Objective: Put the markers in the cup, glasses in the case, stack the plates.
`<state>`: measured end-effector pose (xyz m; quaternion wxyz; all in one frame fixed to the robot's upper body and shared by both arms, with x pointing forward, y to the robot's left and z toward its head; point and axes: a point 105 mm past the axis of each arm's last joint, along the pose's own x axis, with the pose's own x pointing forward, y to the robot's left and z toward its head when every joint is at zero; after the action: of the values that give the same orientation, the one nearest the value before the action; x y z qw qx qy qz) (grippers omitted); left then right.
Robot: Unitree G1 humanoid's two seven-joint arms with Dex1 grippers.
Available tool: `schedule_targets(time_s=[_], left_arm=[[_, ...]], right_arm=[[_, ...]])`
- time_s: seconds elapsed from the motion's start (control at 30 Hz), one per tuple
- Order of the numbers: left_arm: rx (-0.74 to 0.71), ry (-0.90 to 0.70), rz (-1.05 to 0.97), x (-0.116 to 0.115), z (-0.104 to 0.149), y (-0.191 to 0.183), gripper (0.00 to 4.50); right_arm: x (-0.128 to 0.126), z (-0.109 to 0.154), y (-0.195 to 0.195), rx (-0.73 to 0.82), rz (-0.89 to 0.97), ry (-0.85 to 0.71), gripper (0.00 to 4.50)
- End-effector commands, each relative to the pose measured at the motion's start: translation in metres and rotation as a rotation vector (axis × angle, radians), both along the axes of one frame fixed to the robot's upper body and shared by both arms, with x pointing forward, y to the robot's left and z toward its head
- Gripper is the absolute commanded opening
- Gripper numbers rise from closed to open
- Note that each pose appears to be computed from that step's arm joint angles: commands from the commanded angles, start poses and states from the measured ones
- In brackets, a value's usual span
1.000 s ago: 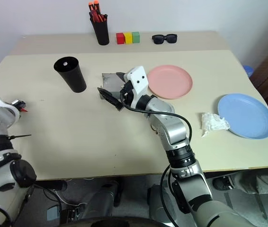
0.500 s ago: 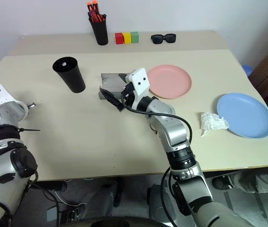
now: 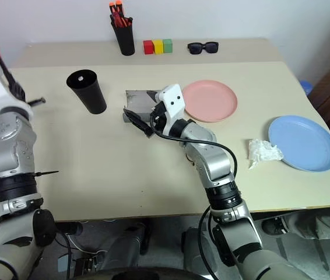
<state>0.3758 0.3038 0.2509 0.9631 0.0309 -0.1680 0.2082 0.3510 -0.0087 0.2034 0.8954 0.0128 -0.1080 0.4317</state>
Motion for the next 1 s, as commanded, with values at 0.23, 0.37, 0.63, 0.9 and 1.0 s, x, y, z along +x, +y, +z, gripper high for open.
schedule_targets(time_s=[0.23, 0.37, 0.63, 0.9, 1.0], left_arm=[[0.125, -0.126, -0.16, 0.028, 0.019, -0.06, 0.04], [0.14, -0.127, -0.157, 0.043, 0.008, -0.068, 0.04], [0.127, -0.106, -0.176, 0.056, -0.015, -0.076, 0.04], [0.122, -0.071, -0.193, 0.061, -0.03, -0.082, 0.04], [0.118, -0.065, -0.192, 0.061, -0.033, -0.083, 0.04]], right_arm=[[0.015, 0.057, -0.011, 0.158, -0.094, -0.125, 4.5], [0.008, 0.072, -0.011, 0.215, -0.06, -0.158, 4.5], [0.004, 0.07, -0.01, 0.215, -0.042, -0.157, 4.5], [0.003, 0.07, -0.01, 0.213, -0.036, -0.16, 4.5], [0.002, 0.069, -0.009, 0.212, -0.032, -0.159, 4.5]])
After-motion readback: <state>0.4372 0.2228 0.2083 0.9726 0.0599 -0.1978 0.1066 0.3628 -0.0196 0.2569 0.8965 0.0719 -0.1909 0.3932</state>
